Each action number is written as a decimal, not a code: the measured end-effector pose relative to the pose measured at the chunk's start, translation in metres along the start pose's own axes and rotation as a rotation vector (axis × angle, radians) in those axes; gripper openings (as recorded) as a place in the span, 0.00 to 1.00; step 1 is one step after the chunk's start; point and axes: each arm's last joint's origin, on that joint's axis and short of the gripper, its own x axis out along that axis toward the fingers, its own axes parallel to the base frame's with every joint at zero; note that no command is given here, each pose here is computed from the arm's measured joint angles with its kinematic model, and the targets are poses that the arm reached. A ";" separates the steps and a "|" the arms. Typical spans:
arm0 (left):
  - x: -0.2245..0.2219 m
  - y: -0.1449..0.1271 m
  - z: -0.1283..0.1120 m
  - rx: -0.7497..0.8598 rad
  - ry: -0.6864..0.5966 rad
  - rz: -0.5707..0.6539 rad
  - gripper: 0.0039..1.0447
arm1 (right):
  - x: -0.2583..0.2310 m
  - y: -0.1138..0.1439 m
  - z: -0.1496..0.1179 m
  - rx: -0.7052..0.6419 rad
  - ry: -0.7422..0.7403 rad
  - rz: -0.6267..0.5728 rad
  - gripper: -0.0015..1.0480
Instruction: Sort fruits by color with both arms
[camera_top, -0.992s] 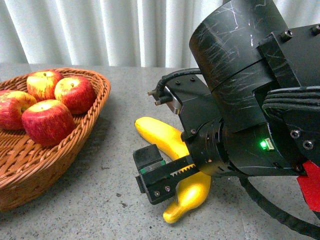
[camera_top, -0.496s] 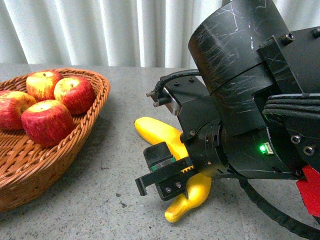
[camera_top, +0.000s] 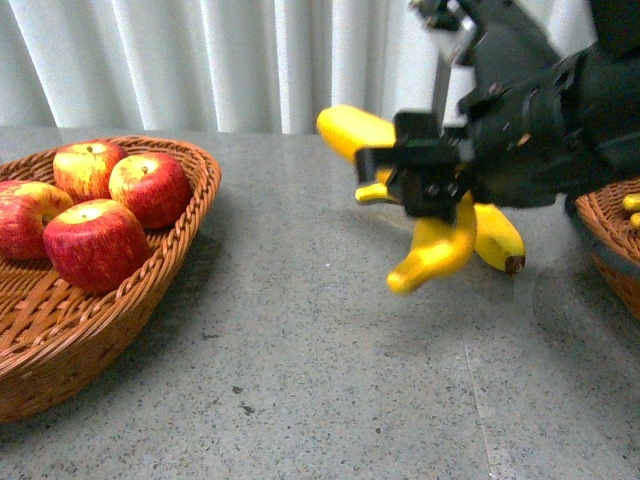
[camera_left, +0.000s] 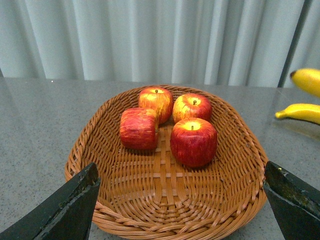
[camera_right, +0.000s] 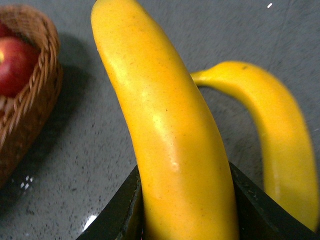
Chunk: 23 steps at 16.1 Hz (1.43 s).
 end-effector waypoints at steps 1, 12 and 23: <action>0.000 0.000 0.000 0.000 0.000 0.000 0.94 | -0.040 -0.057 0.025 0.112 -0.141 -0.031 0.38; 0.000 0.000 0.000 0.000 0.000 0.000 0.94 | -0.144 -0.203 -0.062 -0.178 0.036 -0.251 0.38; 0.000 0.000 0.000 0.000 0.000 0.000 0.94 | -0.030 -0.080 0.052 -0.246 -0.183 0.028 0.94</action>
